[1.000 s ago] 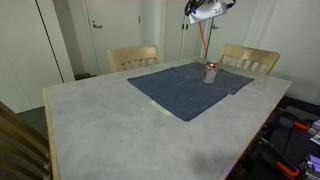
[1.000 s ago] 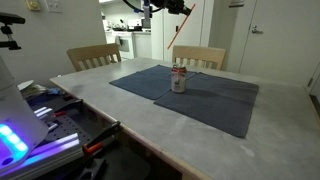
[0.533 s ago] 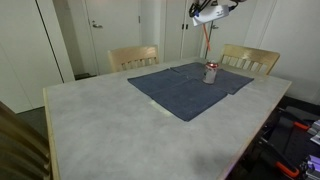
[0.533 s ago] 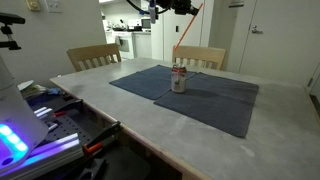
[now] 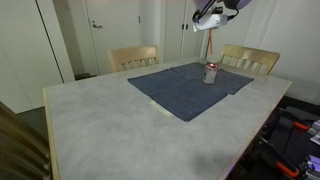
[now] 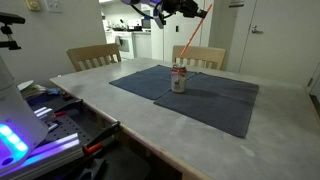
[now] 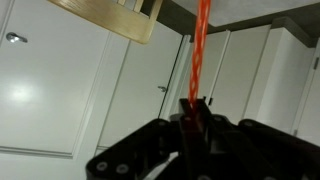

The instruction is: Pick up the straw from the table and put it in the can.

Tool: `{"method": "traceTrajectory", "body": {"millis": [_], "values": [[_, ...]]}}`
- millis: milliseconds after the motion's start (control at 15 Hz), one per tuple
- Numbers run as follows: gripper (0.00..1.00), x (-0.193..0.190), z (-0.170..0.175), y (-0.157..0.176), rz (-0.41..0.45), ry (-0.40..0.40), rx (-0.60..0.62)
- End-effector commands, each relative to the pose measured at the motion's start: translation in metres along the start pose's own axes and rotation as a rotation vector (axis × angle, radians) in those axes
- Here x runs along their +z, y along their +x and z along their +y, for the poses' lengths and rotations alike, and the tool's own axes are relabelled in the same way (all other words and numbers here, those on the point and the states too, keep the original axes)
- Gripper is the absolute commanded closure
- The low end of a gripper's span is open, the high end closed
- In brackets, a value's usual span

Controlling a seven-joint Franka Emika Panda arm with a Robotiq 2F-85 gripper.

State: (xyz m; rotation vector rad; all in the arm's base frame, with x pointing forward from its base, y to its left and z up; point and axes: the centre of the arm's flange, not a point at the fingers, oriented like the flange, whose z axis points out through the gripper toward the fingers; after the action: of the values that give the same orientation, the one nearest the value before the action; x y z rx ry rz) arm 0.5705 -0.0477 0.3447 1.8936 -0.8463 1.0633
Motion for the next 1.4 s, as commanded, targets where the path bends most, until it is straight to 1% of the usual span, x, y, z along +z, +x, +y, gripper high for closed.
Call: {"method": "traceTrajectory", "body": {"millis": [0,600,800,933,1133,1333], "values": [[0.98,0.0,-0.012,-0.006,0.008,-0.053,0.028],[0.98,-0.005,-0.032,-0.029,0.018,-0.113,0.061],[0.98,-0.002,-0.035,-0.035,0.021,-0.067,0.062],[0.98,-0.003,-0.033,-0.038,0.027,-0.018,0.042],[0.98,-0.006,-0.031,-0.033,0.016,0.039,0.034],[0.98,-0.005,-0.029,-0.029,0.004,0.056,0.023]]}}
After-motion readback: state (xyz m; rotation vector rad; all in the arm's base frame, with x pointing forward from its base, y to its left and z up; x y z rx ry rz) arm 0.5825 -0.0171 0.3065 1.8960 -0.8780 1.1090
